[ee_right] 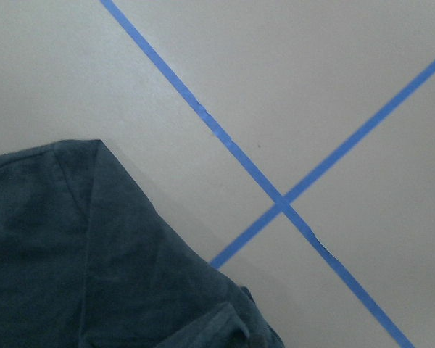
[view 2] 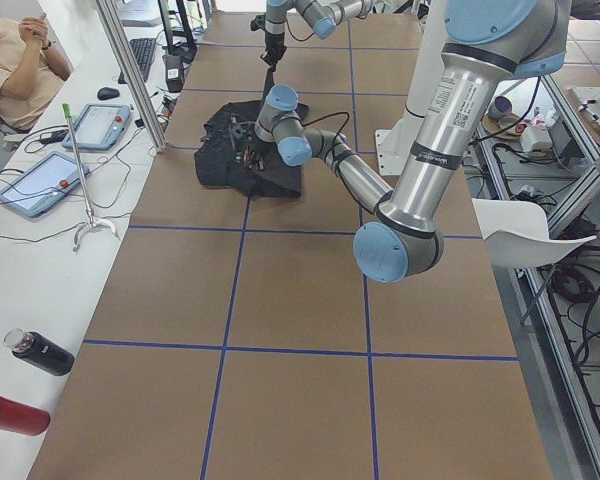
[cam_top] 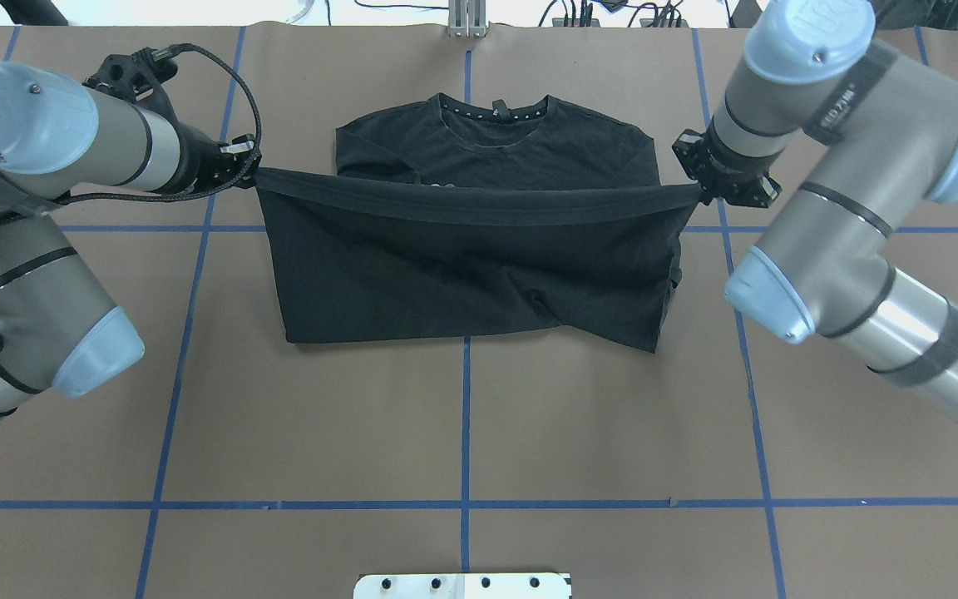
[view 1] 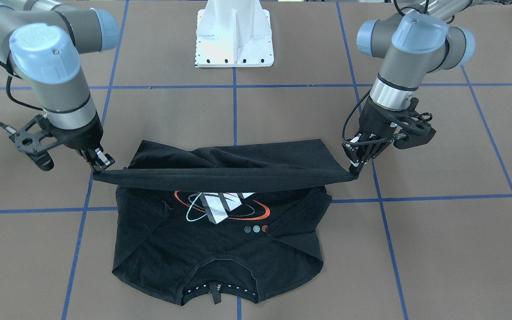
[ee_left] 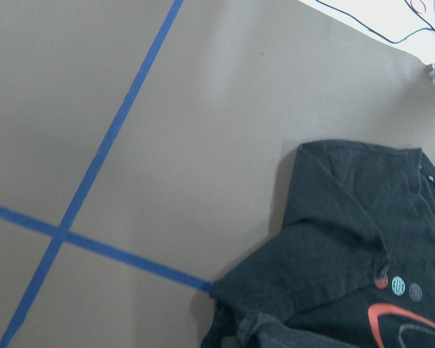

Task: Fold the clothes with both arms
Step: 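Lift the hem with both grippers and fold it toward the collar, then release the hem near the collar and raise both grippers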

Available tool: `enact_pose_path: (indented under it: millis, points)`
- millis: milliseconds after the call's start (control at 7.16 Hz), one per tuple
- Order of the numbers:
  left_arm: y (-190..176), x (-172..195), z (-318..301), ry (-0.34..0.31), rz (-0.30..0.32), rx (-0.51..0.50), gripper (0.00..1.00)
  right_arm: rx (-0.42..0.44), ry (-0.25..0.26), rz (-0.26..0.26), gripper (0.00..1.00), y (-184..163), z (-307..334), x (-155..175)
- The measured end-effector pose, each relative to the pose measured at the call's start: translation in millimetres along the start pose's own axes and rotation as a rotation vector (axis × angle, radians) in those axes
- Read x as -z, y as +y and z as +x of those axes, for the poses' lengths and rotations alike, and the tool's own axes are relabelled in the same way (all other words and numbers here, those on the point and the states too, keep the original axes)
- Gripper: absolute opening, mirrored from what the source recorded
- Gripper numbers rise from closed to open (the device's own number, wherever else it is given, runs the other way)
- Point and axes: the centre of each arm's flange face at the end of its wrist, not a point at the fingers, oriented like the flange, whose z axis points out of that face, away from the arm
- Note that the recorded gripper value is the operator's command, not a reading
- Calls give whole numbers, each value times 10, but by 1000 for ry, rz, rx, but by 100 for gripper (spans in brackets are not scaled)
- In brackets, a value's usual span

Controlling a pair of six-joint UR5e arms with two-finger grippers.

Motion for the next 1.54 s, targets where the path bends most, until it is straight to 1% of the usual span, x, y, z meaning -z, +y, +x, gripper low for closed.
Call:
enact_pose_path:
  millis: [140, 279, 419, 558, 838, 977, 1256, 1396, 1535]
  points:
    - [-116, -136, 31, 9, 11, 3, 0, 28, 16, 12, 0, -196, -232, -118]
    - [-196, -262, 84, 14, 18, 6, 0, 49, 12, 19, 0, -364, -394, -298]
    - [-256, -403, 153, 15, 21, 9, 0, 65, -10, 24, 0, -491, -504, -530]
    - [-322, -595, 193, 24, 26, 11, 0, 73, -21, 29, 0, -578, -582, -713]
    - [-467, -1054, -27, 55, 39, 7, 0, 76, -12, 55, 0, -688, -790, -905]
    - [-525, -1152, -120, 63, 48, 8, 0, 80, -10, 64, 0, -718, -858, -949]
    - [-572, -1230, -192, 66, 66, 10, 0, 91, -2, 71, 0, -746, -924, -1062]
    - [-591, -1269, -196, 72, 72, 8, 4, 97, -5, 77, 0, -766, -917, -1179]
    - [-611, -1310, -174, 76, 77, 7, 17, 101, -7, 87, 3, -789, -902, -1259]
